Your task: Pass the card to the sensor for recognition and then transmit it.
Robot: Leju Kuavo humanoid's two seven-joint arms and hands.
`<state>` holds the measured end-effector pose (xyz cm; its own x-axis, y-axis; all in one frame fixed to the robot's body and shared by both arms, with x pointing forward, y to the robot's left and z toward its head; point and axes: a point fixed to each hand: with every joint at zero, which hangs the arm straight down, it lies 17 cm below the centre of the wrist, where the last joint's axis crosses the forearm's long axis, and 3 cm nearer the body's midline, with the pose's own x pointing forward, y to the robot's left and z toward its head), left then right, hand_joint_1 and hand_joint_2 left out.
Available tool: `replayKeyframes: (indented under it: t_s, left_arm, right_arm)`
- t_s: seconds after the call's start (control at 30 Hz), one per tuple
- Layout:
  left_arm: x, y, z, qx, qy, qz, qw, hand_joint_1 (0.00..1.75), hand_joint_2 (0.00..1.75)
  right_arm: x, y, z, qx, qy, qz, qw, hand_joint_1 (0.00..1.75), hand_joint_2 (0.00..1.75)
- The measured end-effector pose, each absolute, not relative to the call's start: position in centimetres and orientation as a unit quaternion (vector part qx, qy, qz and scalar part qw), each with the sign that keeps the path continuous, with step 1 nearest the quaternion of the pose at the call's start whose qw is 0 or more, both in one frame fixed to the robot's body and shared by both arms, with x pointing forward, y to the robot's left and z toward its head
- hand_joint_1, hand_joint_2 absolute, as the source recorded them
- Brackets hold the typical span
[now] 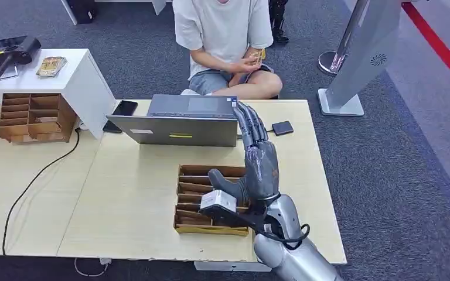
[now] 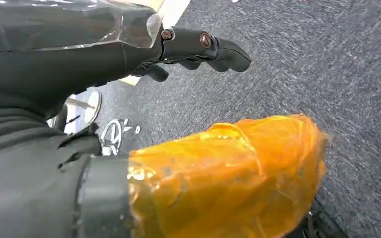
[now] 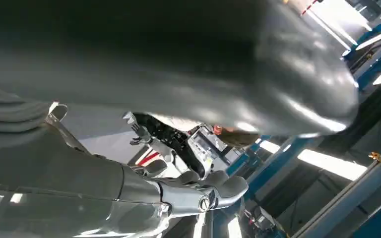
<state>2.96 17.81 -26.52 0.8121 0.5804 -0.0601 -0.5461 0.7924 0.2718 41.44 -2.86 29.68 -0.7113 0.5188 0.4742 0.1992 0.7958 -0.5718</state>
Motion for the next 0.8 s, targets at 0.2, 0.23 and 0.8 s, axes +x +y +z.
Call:
replayKeyframes:
  t_s: [0.2,0.23,0.8]
  left_arm:
    - [2.8,17.8,-26.5,0.125,0.072,0.306,0.941,0.00,0.00]
    - [2.8,17.8,-26.5,0.124,0.072,0.307,0.941,0.00,0.00]
    - [2.5,18.0,-26.4,0.134,0.076,0.338,0.929,0.00,0.00]
  right_arm:
    - [39.9,-3.3,29.1,-0.193,-0.896,0.239,0.322,0.00,0.00]
    - [39.8,-3.3,29.1,-0.192,-0.896,0.239,0.322,0.00,0.00]
    - [35.6,-4.3,25.5,-0.156,-0.897,0.224,0.348,0.00,0.00]
